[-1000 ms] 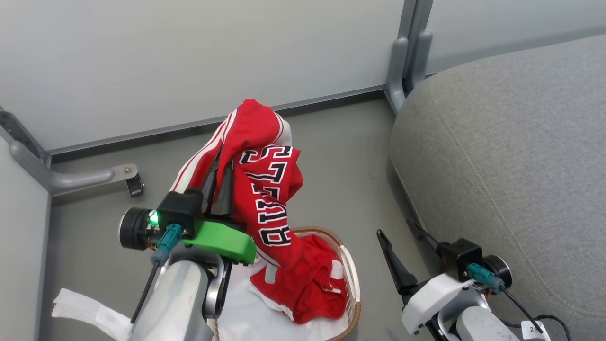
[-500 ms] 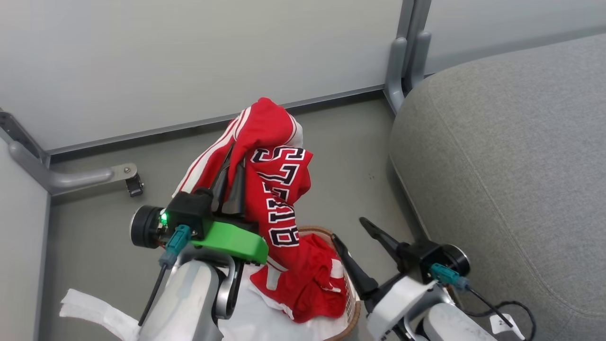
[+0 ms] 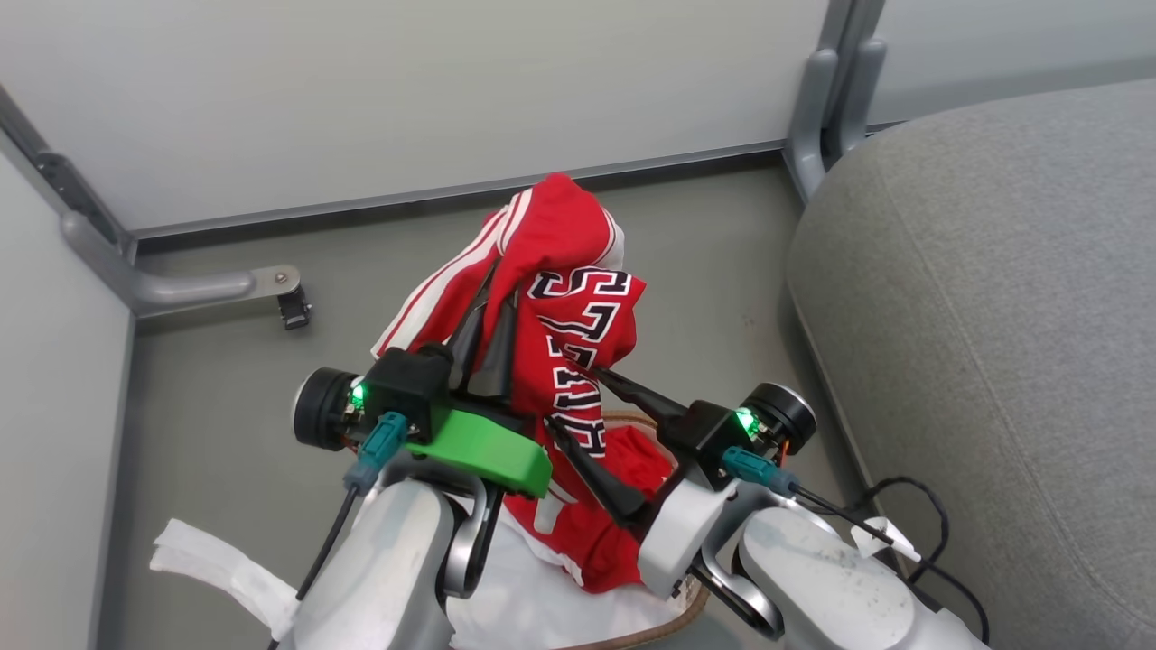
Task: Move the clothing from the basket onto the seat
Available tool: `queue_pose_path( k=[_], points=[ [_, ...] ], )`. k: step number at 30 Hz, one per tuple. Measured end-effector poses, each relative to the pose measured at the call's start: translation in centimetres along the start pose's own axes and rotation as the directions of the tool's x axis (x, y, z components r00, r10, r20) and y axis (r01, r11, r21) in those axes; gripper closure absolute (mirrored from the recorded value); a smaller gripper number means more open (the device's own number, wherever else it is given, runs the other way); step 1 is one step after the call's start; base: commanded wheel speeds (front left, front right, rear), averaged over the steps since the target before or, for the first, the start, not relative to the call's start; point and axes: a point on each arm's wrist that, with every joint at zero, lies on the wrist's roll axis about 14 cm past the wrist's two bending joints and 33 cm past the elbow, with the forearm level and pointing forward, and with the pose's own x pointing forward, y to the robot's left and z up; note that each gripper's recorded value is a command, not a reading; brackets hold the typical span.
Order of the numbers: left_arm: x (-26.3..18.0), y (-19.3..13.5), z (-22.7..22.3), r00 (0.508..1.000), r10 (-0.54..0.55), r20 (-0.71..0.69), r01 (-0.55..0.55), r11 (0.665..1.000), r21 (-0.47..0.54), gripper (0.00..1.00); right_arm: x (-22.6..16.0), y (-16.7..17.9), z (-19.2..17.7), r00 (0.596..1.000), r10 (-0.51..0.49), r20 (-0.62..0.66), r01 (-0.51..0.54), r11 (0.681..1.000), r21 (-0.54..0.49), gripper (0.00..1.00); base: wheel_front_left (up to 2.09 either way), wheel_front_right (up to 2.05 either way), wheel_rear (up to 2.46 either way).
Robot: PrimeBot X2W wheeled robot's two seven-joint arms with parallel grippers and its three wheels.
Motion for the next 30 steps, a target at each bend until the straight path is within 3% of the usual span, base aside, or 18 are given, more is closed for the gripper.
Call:
queue_pose_path(
  k=[5,6,7,8,16,17,18,30],
  points=[
    [-0.3,0.0,-0.1,1.000,0.004,-0.007,-0.004,1.000,-0.014,1.00,1.2,0.2,-0.6,0.999,0.022,-0.023,-0.023,0.999,-0.027,0.03,0.00,0.00,0.00],
    [-0.4,0.0,-0.1,1.000,0.005,-0.008,-0.005,1.000,-0.017,1.00,1.3,0.3,-0.9,0.999,0.028,-0.033,-0.029,0.999,-0.028,0.61,0.00,0.00,0.00],
    [-0.5,0.0,-0.2,1.000,0.005,-0.012,-0.005,1.000,-0.021,1.00,1.4,0.4,-1.0,0.999,0.033,-0.032,-0.033,0.999,-0.021,0.85,0.00,0.00,0.00],
    [-0.6,0.0,-0.3,1.000,0.008,-0.017,-0.009,1.000,-0.029,1.00,1.6,0.7,-0.9,0.999,0.041,-0.031,-0.041,0.999,-0.010,1.00,0.00,0.00,0.00],
    [-0.8,0.4,-1.6,0.998,0.023,-0.054,-0.024,0.999,-0.024,0.99,2.1,-0.1,0.2,1.000,0.015,0.015,-0.015,0.999,0.035,1.00,0.00,0.00,0.00],
    [-0.7,0.3,-1.8,0.998,0.021,-0.060,-0.023,0.999,-0.023,0.67,2.0,-0.5,0.3,1.000,0.000,0.019,-0.001,0.999,0.037,1.00,0.00,0.00,0.00],
    [-0.7,0.3,-1.9,0.998,0.018,-0.062,-0.019,1.000,-0.015,0.00,1.8,-0.7,0.2,1.000,-0.009,0.019,0.009,0.999,0.039,1.00,0.00,0.00,0.00],
    [0.8,-2.2,-3.9,0.993,-0.068,-0.096,0.069,0.998,0.006,0.00,-1.9,-5.4,1.7,0.977,-0.199,0.074,0.196,0.979,0.048,1.00,0.00,0.00,0.00]
  ],
)
